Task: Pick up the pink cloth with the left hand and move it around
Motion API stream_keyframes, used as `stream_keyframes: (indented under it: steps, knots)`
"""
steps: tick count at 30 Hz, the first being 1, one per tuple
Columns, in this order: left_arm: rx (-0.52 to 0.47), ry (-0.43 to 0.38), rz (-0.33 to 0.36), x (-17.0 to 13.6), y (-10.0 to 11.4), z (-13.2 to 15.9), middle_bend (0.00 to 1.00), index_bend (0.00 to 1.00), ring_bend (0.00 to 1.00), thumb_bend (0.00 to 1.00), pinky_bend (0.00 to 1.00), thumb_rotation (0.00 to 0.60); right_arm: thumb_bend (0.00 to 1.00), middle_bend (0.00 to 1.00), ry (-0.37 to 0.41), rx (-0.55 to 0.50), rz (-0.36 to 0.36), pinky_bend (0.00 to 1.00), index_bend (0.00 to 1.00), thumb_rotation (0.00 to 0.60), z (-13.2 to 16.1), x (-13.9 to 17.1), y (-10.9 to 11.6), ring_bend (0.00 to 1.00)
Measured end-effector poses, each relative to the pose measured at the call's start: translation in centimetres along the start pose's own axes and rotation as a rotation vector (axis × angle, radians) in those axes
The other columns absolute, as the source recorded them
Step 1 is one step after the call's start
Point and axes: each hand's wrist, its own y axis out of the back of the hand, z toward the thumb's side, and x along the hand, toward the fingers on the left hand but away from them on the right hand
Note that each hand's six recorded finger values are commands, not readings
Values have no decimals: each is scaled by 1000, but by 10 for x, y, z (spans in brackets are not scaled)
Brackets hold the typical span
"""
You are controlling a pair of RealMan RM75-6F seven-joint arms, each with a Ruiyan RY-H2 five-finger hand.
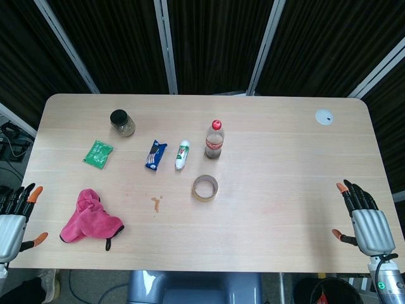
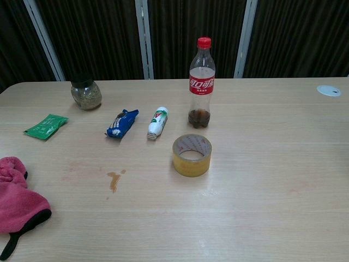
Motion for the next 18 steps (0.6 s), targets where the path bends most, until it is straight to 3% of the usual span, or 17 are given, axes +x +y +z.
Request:
stream_keyframes:
  steps: [18]
  knots:
    - [4,3,-20,0,-3,-1,0,0,0,0,0,600,3,0,2,-4,-9,123,0,600,1,0,0,0]
